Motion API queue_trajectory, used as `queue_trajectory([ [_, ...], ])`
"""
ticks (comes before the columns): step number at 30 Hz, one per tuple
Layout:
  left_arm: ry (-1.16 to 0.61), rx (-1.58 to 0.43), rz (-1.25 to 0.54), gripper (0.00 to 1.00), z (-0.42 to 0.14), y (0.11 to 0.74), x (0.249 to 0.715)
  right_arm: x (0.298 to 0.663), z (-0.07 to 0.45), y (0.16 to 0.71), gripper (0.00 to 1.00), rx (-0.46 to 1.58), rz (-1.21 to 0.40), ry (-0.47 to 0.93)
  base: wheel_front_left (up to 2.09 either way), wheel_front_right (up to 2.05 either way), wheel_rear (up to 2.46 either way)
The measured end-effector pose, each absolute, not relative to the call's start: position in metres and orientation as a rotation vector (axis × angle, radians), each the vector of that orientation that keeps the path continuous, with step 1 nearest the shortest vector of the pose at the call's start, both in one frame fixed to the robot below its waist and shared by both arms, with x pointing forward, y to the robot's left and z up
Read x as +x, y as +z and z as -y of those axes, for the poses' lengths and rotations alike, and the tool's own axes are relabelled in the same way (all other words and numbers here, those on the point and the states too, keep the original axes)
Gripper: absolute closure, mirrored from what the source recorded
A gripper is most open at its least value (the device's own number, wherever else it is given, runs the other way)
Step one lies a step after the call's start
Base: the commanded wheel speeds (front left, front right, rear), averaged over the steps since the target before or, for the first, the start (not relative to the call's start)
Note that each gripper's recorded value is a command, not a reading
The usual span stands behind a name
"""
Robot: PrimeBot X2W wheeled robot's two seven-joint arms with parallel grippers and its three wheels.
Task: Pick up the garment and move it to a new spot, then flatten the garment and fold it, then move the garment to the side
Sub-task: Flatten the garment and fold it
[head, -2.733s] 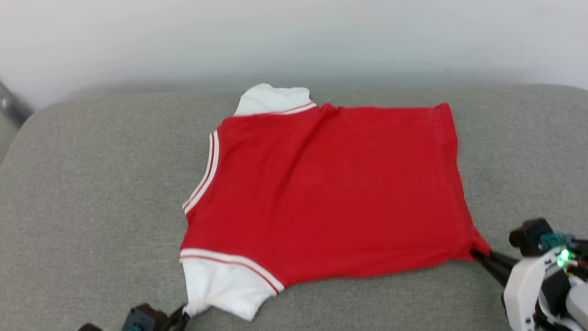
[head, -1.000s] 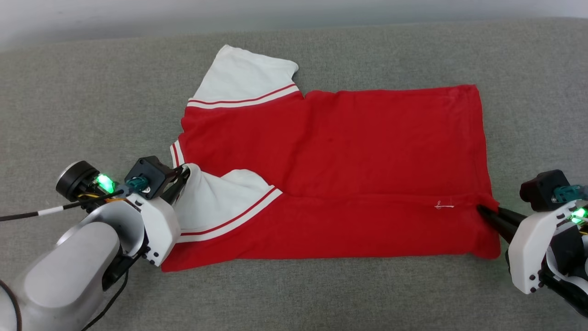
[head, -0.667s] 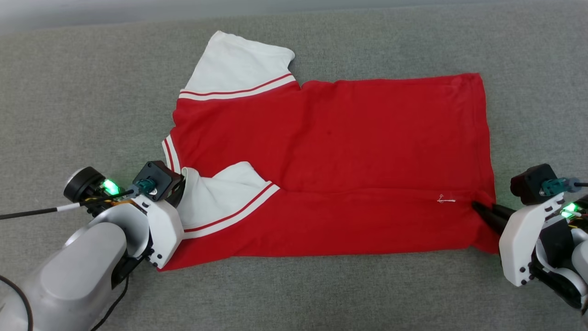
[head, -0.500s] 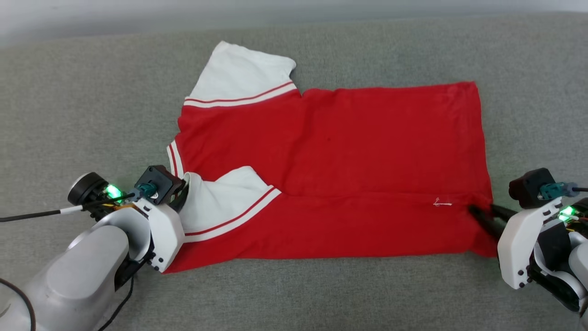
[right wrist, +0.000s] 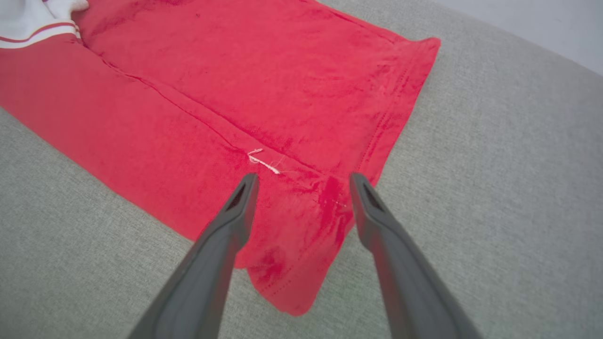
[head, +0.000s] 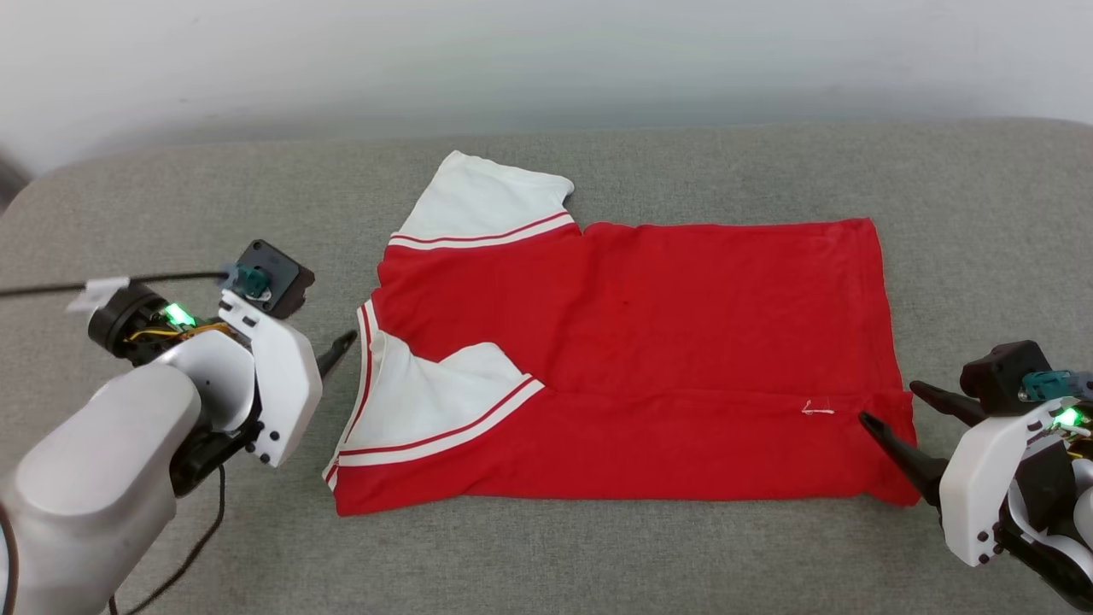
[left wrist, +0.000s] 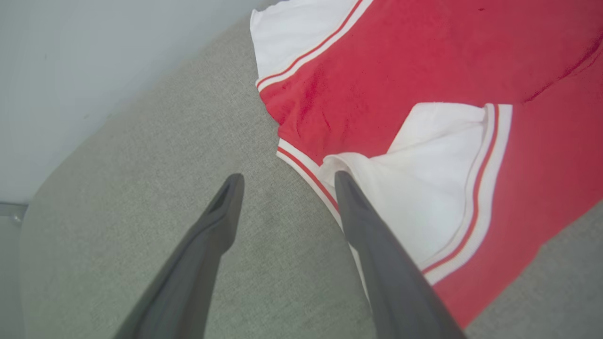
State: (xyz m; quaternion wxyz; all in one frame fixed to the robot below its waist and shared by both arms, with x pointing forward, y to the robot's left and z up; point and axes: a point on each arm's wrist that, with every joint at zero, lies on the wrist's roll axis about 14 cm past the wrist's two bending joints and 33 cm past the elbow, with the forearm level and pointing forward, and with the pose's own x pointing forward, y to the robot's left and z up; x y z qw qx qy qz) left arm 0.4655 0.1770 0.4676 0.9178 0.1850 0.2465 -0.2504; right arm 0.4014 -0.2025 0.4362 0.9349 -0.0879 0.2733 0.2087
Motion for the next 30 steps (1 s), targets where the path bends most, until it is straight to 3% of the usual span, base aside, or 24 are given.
queue_trajectory([
  [15, -0.575, 0.39, -1.156, 0.0, -0.177, 0.43, 0.401, 0.399, 0.189, 0.433, 0.0, -0.169, -0.568, 0.449, 0.0, 0.0, 0.0],
  [30, -0.595, 0.455, -1.346, 0.0, -0.174, 0.375, 0.389, 0.399, 0.2, 0.415, 0.0, -0.157, -0.627, 0.416, 0.0, 0.0, 0.0],
])
